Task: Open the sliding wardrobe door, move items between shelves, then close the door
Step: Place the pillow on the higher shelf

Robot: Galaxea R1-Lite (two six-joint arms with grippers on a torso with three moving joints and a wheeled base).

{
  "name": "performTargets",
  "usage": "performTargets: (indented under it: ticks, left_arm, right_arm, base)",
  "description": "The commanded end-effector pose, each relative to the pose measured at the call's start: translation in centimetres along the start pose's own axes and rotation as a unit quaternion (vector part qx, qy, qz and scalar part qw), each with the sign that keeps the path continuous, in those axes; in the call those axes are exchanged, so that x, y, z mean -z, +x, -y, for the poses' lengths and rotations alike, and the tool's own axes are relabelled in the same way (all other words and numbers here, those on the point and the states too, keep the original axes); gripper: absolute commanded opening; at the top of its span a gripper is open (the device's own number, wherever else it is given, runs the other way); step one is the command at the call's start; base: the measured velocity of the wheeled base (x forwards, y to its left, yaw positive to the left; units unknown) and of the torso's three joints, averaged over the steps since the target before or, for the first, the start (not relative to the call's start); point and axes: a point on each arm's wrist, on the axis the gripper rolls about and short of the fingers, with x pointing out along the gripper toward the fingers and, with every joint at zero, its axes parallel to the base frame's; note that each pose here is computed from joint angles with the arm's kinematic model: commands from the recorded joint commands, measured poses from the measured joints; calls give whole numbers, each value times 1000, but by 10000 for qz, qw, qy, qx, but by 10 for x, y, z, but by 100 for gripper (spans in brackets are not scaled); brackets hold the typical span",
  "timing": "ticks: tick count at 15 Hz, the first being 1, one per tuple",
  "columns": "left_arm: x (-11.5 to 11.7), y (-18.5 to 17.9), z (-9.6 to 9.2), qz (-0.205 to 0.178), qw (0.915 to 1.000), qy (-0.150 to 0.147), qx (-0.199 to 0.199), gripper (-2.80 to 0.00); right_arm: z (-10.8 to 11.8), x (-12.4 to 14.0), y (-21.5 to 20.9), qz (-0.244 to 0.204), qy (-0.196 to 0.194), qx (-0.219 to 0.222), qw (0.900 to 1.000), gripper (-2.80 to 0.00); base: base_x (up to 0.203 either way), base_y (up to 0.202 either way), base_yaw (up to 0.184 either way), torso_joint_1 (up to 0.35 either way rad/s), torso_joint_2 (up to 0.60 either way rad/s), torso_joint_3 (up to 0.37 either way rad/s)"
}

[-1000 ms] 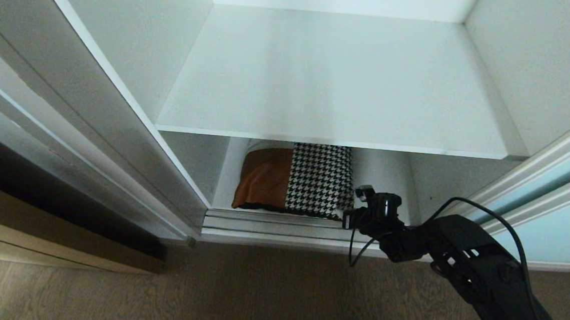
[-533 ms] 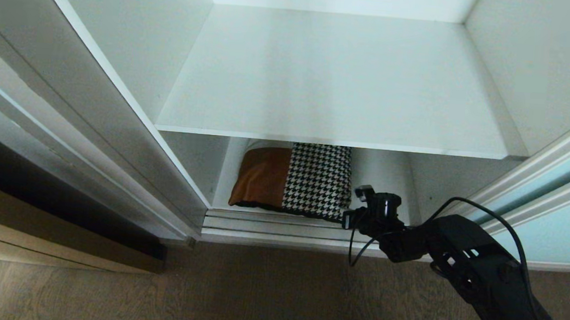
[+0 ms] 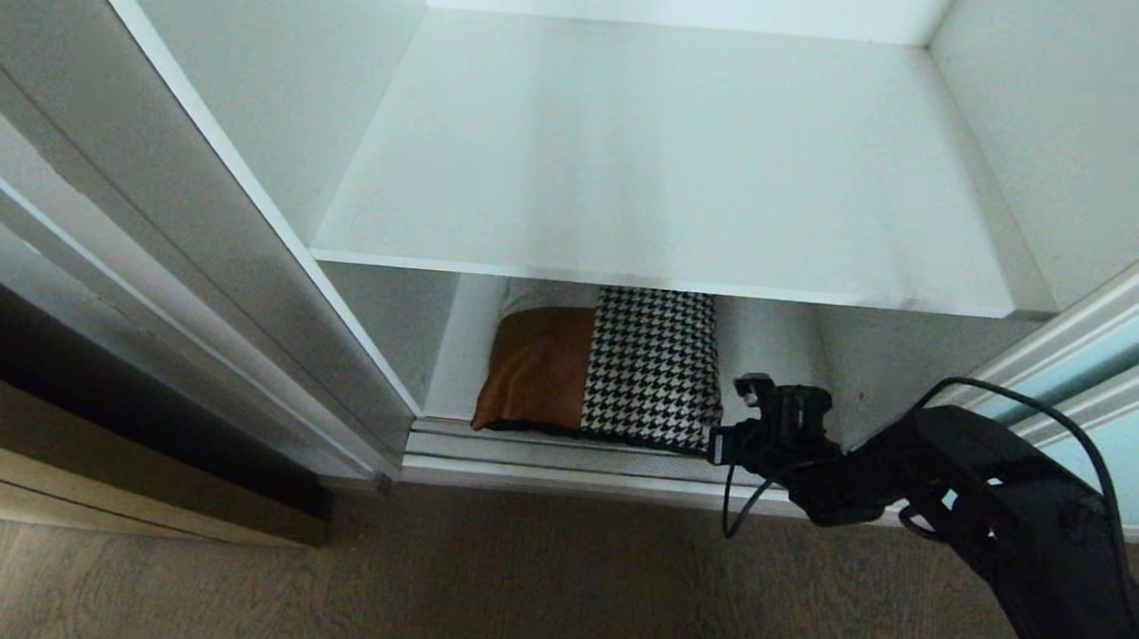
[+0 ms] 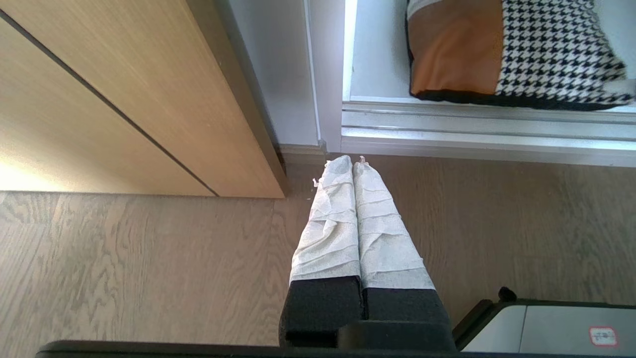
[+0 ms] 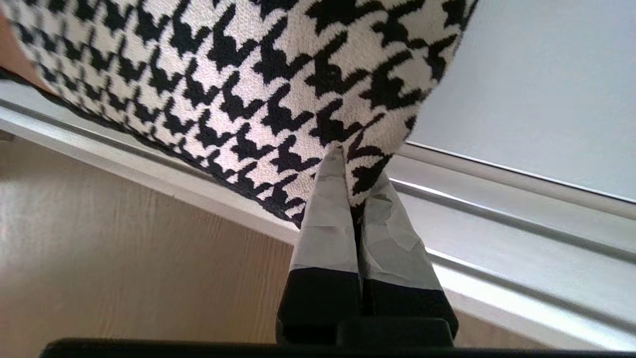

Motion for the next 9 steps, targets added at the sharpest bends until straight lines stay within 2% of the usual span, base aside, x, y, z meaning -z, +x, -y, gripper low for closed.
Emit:
performTargets:
  ticks: [1, 6, 9]
  left_arm:
    - [1, 0, 0, -23, 10000, 0, 2, -280]
    - [1, 0, 0, -20, 10000, 0, -1, -280]
    - [0, 0, 0, -16, 10000, 0, -4, -280]
  right_arm:
    - [0, -17, -20, 79, 4, 36, 10000, -280]
    - [4, -10, -58, -132, 97, 171, 9997, -280]
    - [2, -9, -82, -91, 100, 219, 9997, -280]
  base:
    - [0, 0, 0, 0, 0, 0]
    - [0, 0, 0, 0, 0, 0]
    - [0, 0, 0, 0, 0, 0]
